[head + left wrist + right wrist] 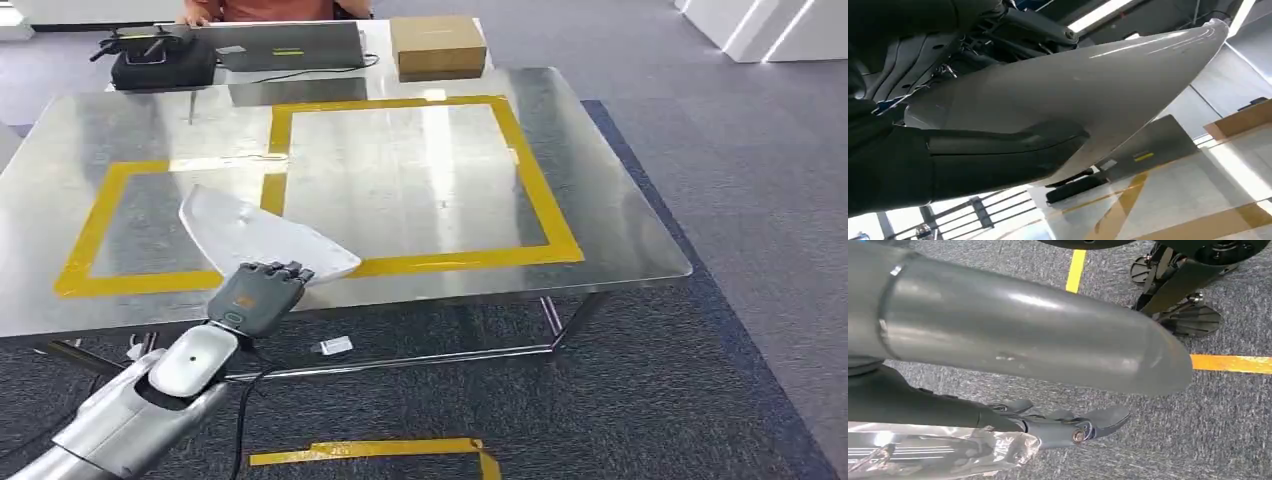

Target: Take the parts from the cabinet and place them on the table.

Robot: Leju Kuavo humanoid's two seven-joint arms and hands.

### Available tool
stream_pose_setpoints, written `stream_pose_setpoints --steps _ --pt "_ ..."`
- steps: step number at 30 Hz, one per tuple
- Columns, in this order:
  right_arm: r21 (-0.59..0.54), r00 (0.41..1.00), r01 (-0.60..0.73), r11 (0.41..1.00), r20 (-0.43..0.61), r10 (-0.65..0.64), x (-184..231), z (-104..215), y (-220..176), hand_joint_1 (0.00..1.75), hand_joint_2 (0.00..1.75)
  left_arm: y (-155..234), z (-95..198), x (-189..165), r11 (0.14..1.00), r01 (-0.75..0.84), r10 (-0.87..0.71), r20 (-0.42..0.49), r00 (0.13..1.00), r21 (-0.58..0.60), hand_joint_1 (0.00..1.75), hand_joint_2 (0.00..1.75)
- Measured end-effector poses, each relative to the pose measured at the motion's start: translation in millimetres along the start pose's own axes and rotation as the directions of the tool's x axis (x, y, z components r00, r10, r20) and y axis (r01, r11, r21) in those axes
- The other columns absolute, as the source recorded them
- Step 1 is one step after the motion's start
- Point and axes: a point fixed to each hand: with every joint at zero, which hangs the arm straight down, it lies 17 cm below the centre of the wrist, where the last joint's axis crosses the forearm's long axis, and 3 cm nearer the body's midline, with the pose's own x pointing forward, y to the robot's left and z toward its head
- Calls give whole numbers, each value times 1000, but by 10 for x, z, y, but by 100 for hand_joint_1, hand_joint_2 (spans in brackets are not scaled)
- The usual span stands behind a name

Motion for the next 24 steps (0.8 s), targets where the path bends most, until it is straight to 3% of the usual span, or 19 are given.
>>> stream_pose_setpoints --steps 11,24 --pt "23 1000 -1 1000 17 0 41 5 74 0 0 103 -134 -178 999 -32 33 -65 997 25 175 175" --pt "39 1000 -3 999 24 3 76 6 135 0 0 148 -304 -8 993 -112 114 -70 991 32 175 175"
